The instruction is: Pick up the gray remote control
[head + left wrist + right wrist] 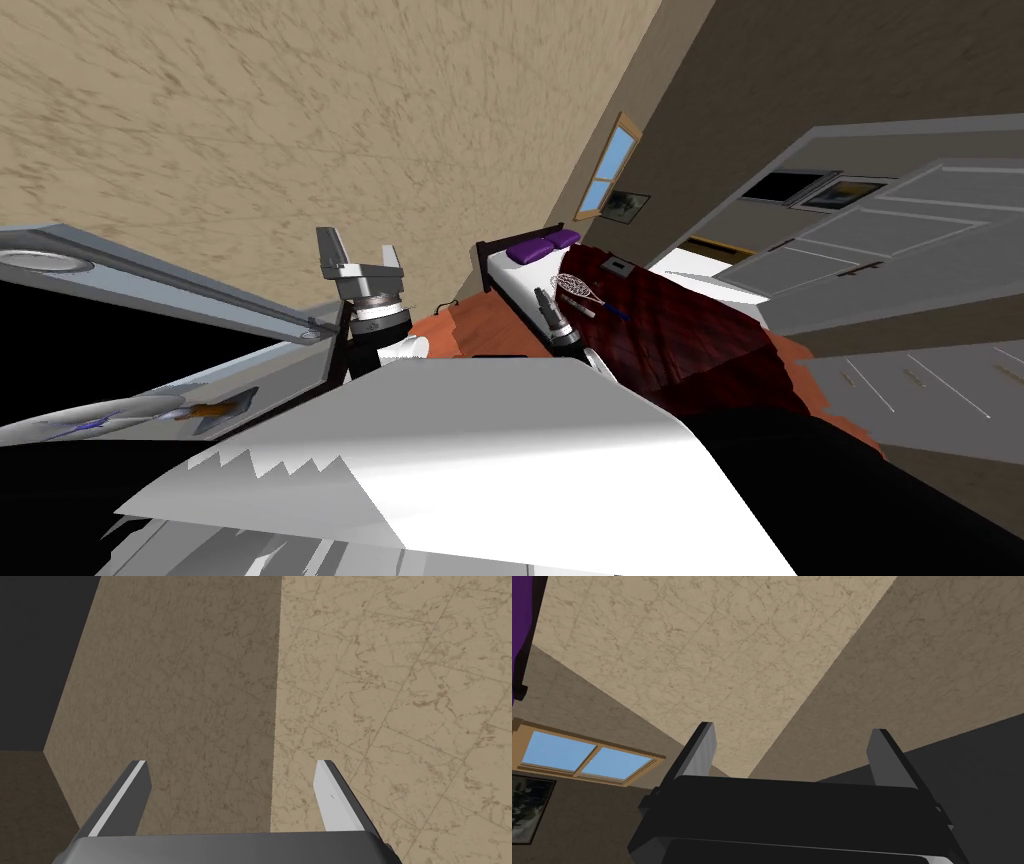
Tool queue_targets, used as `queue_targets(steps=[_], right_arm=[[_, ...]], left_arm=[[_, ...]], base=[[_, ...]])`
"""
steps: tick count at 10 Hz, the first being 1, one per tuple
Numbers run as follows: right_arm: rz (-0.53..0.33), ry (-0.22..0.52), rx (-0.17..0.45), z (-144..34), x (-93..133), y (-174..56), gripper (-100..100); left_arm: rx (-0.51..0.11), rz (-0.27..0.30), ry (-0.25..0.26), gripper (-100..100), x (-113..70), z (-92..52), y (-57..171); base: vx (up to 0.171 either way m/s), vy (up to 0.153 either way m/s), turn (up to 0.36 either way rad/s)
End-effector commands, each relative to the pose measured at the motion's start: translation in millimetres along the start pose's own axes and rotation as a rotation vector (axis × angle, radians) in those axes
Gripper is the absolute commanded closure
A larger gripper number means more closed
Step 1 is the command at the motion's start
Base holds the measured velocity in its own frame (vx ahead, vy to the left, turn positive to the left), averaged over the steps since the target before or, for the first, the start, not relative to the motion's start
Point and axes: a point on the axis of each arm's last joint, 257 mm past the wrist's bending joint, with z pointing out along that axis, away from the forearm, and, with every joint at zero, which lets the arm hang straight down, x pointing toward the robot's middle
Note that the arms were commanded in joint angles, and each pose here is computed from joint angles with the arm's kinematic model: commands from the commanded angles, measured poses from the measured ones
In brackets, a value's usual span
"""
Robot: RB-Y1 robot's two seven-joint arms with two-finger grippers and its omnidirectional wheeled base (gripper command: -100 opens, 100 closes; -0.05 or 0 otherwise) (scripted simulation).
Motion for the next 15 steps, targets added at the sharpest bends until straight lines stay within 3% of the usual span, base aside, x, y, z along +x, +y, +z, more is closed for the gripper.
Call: queue_targets(steps=[1,2,3,4,6,8,9,10,11,12,13,15], right_arm=[[-0.049,0.098,0.044,-12.7,30.7,-20.6,-100],[-0.057,0.12,0.053,-17.2,34.4,-26.8,-100],[-0.091,0.19,0.083,-30.0,55.1,-42.5,-100],[-0.096,0.201,0.086,-32.5,56.4,-45.3,-100],[-0.169,0.342,0.13,-63.4,92.0,-73.0,-100],[-0.179,0.371,0.152,-73.6,95.9,-85.4,-100],[-0.222,0.448,0.169,-93.7,109.9,-99.5,-100],[-0.223,0.458,0.185,-99.2,112.1,-106.6,-100],[-0.266,0.534,0.197,-120.5,123.0,-119.7,-100],[-0.267,0.545,0.216,-127.4,125.0,-127.7,-100],[-0.309,0.622,0.23,-151.8,133.3,-142.2,-100],[-0.31,0.633,0.248,-158.7,134.6,-149.5,-100]], left_arm=[[0.0,0.0,0.0,0,0.0,0.0,0.0],[0.0,0.0,0.0,0,0.0,0.0,0.0],[0.0,0.0,0.0,0,0.0,0.0,0.0],[0.0,0.0,0.0,0,0.0,0.0,0.0],[0.0,0.0,0.0,0,0.0,0.0,0.0],[0.0,0.0,0.0,0,-0.1,0.0,0.0],[0.0,0.0,0.0,0,-0.1,-0.1,0.0],[0.0,0.0,0.0,0,0.0,0.0,0.0],[0.0,0.0,0.0,0,-0.1,0.0,0.0],[0.0,0.0,0.0,0,0.0,0.0,0.0],[0.0,0.0,0.0,0,-0.1,-0.1,0.0],[0.0,0.0,0.0,0,-0.1,-0.1,0.0]], base=[[-0.131,0.136,0.228],[-0.091,0.096,0.045],[-0.059,0.083,0.121],[-0.034,0.064,0.068],[-0.047,0.089,0.186],[-0.029,0.049,0.024],[-0.012,0.05,0.154],[-0.013,0.045,0.088],[-0.008,0.049,0.18],[-0.003,0.039,0.068],[0.003,0.045,0.126],[0.007,0.024,0.038]])
